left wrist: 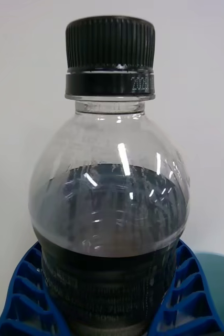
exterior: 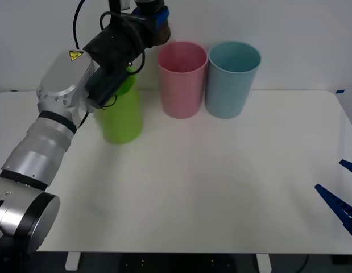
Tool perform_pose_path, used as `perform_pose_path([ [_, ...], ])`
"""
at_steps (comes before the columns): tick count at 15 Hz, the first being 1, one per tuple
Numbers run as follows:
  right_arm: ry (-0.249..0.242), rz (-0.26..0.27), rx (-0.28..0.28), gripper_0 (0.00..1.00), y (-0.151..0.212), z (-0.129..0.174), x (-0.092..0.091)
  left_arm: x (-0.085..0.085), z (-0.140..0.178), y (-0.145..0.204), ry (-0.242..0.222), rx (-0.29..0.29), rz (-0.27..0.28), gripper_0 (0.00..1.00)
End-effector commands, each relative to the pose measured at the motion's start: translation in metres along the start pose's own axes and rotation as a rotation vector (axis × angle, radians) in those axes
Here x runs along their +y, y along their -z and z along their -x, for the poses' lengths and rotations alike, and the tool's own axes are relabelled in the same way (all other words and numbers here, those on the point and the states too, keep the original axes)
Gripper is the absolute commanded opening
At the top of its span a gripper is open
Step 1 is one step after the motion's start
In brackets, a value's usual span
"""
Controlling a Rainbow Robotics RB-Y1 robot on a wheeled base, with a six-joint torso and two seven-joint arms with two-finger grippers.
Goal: Grasp the object on the table and drop it into the matching bin: aluminum can to the light blue bin, PET bottle to the pink bin.
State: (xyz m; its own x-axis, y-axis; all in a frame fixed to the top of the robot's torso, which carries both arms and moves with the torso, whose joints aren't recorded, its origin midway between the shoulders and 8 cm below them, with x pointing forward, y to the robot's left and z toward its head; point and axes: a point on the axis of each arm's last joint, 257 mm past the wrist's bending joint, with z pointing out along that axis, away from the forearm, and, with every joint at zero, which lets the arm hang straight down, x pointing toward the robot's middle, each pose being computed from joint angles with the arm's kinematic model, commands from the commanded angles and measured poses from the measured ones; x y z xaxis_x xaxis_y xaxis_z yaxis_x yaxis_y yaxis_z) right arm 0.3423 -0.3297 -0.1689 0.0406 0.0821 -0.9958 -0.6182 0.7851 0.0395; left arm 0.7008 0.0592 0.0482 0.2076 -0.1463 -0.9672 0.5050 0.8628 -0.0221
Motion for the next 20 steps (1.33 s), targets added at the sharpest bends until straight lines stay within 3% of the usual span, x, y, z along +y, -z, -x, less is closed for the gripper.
perform_pose_path([
  [1,0.0,0.0,0.0,1.0,0.0,0.0,0.0,-0.015,-0.005,-0.026,-0.026,0.038,0.013,0.01],
  [5,0.0,0.0,0.0,1.0,0.0,0.0,0.0,-0.034,-0.009,-0.043,-0.043,0.056,0.022,0.01],
  [10,0.0,0.0,0.0,1.0,0.0,0.0,0.0,-0.041,-0.01,-0.045,-0.044,0.056,0.016,0.01],
  [11,0.0,0.0,0.0,1.0,0.0,0.0,0.0,-0.041,-0.01,-0.045,-0.044,0.056,0.015,0.06],
  [12,0.0,0.0,0.0,1.0,0.0,0.0,0.0,-0.041,-0.01,-0.045,-0.046,0.056,0.015,0.18],
  [13,0.0,0.0,0.0,1.0,0.0,0.0,0.0,-0.041,-0.01,-0.045,-0.048,0.056,0.016,0.45],
  [14,0.0,0.0,0.0,1.0,0.0,0.0,0.0,-0.041,-0.01,-0.044,-0.045,0.056,0.015,1.0],
  [20,0.0,0.0,0.0,1.0,0.0,0.0,0.0,-0.042,-0.012,-0.044,-0.022,0.056,0.009,1.0],
])
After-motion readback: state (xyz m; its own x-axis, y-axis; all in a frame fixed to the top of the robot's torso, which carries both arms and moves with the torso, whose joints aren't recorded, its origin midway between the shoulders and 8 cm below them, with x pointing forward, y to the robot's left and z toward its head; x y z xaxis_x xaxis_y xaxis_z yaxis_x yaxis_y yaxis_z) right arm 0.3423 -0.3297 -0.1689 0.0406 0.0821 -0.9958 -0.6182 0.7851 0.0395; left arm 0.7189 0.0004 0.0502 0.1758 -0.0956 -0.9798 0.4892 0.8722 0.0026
